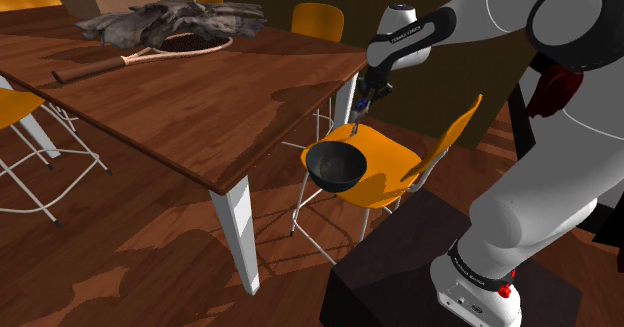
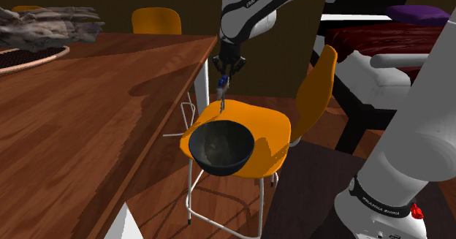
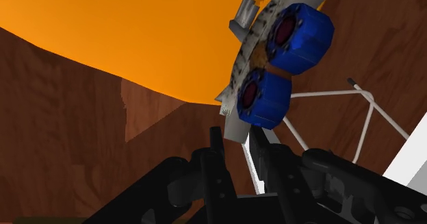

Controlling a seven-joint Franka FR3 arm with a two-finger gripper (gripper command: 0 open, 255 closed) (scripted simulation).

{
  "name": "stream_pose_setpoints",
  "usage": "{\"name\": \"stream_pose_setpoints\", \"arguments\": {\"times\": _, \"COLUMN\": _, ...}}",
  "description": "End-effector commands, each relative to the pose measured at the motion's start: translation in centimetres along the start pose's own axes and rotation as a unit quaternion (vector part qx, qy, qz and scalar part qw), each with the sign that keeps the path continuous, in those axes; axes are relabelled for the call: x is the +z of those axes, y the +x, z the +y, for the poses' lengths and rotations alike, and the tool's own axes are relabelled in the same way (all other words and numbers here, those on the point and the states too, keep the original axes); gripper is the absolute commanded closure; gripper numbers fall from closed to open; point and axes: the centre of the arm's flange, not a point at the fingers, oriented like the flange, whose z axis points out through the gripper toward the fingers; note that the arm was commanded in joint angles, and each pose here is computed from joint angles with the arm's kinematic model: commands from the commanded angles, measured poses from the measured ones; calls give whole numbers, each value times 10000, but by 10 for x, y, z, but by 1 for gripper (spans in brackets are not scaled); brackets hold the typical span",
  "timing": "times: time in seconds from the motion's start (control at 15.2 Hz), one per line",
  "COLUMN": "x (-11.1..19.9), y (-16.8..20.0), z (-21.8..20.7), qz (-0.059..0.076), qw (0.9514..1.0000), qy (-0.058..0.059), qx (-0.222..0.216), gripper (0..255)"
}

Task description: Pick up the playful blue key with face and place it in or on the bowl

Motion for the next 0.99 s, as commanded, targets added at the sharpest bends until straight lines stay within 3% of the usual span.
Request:
{"name": "stream_pose_setpoints", "arguments": {"times": 0.0, "x": -9, "y": 2, "z": -1, "qz": -1, "qw": 10000, "qy": 0, "qx": 0, "gripper": 255}}
{"name": "stream_pose_setpoints", "arguments": {"times": 0.92, "x": -81, "y": 18, "z": -7, "qz": -1, "qw": 10000, "qy": 0, "qx": 0, "gripper": 255}}
